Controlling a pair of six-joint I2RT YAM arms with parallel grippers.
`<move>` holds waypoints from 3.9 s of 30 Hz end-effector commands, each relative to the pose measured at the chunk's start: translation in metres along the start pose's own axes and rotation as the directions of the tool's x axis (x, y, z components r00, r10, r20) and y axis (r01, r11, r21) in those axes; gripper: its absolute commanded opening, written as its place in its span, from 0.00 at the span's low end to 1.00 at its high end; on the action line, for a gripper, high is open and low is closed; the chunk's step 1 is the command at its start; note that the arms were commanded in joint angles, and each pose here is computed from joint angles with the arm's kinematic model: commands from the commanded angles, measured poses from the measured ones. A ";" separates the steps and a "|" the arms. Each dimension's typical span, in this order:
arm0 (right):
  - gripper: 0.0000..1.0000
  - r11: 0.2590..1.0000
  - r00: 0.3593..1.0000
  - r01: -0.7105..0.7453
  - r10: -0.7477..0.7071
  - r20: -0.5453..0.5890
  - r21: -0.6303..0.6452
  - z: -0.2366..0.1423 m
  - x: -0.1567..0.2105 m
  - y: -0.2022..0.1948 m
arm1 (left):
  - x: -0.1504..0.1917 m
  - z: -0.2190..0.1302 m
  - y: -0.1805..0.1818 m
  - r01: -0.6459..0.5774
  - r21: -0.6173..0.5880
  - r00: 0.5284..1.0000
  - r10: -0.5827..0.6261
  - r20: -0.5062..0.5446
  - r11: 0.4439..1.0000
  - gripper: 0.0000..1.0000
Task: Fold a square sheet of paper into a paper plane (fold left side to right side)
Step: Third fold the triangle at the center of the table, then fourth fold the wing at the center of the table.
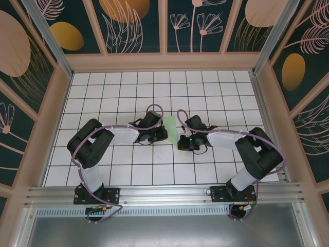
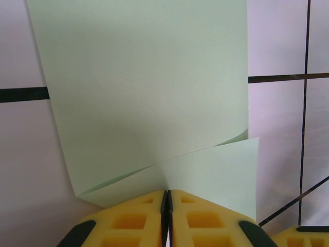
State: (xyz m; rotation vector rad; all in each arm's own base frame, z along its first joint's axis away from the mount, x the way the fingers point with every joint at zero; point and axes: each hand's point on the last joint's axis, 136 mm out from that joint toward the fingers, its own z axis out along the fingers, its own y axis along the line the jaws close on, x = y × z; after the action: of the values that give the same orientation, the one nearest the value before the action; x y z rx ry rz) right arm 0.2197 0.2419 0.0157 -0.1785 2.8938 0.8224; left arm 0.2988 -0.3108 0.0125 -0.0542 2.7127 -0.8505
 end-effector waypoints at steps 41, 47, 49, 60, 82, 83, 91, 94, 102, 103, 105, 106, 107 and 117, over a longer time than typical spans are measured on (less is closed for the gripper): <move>0.13 0.965 0.961 0.237 -0.215 0.173 -0.117 -0.007 -0.095 0.028 | -0.017 -0.071 0.001 0.076 0.079 0.980 -0.089 0.178 0.994 0.68; 0.12 0.970 0.964 0.220 -0.199 0.178 -0.107 -0.009 -0.096 0.021 | -0.022 -0.063 -0.003 0.083 0.091 0.981 -0.097 0.170 0.992 0.68; 0.12 0.968 0.965 0.220 -0.197 0.175 -0.123 -0.009 -0.095 0.022 | -0.023 -0.060 -0.007 0.082 0.101 0.981 -0.098 0.165 0.992 0.68; 0.13 0.967 0.967 0.219 -0.196 0.165 -0.132 -0.006 -0.092 0.022 | -0.032 -0.041 -0.013 0.089 0.109 0.984 -0.105 0.146 0.990 0.59; 0.40 0.977 0.935 0.211 -0.196 0.294 -0.021 -0.038 -0.106 0.016 | -0.039 -0.026 -0.018 0.124 0.128 0.980 -0.141 0.137 0.984 0.13; 0.42 0.977 0.930 0.212 -0.199 0.309 -0.010 -0.044 -0.105 0.015 | -0.039 -0.027 -0.018 0.125 0.131 0.980 -0.142 0.137 0.984 0.12; 0.48 0.963 0.889 0.262 -0.267 0.372 0.065 -0.054 -0.068 0.024 | -0.042 -0.036 -0.026 0.129 0.157 0.978 -0.152 0.145 0.979 0.12; 0.50 0.955 0.872 0.281 -0.295 0.390 0.094 -0.048 -0.055 0.029 | -0.043 -0.038 -0.029 0.132 0.165 0.977 -0.157 0.146 0.977 0.12; 0.53 0.935 0.855 0.326 -0.355 0.377 0.139 -0.034 -0.051 0.037 | -0.044 -0.040 -0.036 0.142 0.191 0.976 -0.169 0.134 0.971 0.12; 0.52 0.933 0.855 0.330 -0.359 0.373 0.141 -0.032 -0.051 0.039 | -0.043 -0.040 -0.035 0.144 0.191 0.976 -0.171 0.133 0.971 0.12; 0.53 0.929 0.856 0.339 -0.369 0.362 0.147 -0.027 -0.050 0.040 | -0.045 -0.046 -0.041 0.137 0.205 0.976 -0.168 0.141 0.969 0.11; 0.52 0.928 0.856 0.340 -0.372 0.359 0.150 -0.026 -0.050 0.040 | -0.046 -0.049 -0.042 0.136 0.209 0.975 -0.168 0.145 0.968 0.12; 0.52 0.927 0.855 0.344 -0.376 0.358 0.152 -0.024 -0.051 0.041 | -0.046 -0.049 -0.042 0.135 0.209 0.975 -0.167 0.145 0.969 0.12; 0.51 0.906 0.846 0.367 -0.419 0.331 0.211 -0.014 -0.054 0.044 | -0.045 -0.048 -0.043 0.134 0.213 0.977 -0.165 0.136 0.968 0.12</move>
State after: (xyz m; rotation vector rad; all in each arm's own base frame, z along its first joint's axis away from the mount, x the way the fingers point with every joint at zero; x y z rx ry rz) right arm 0.2550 0.2706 0.0504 -0.5080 2.4622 0.5535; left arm 0.3199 -0.3089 0.0686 -0.2733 2.5293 -1.0653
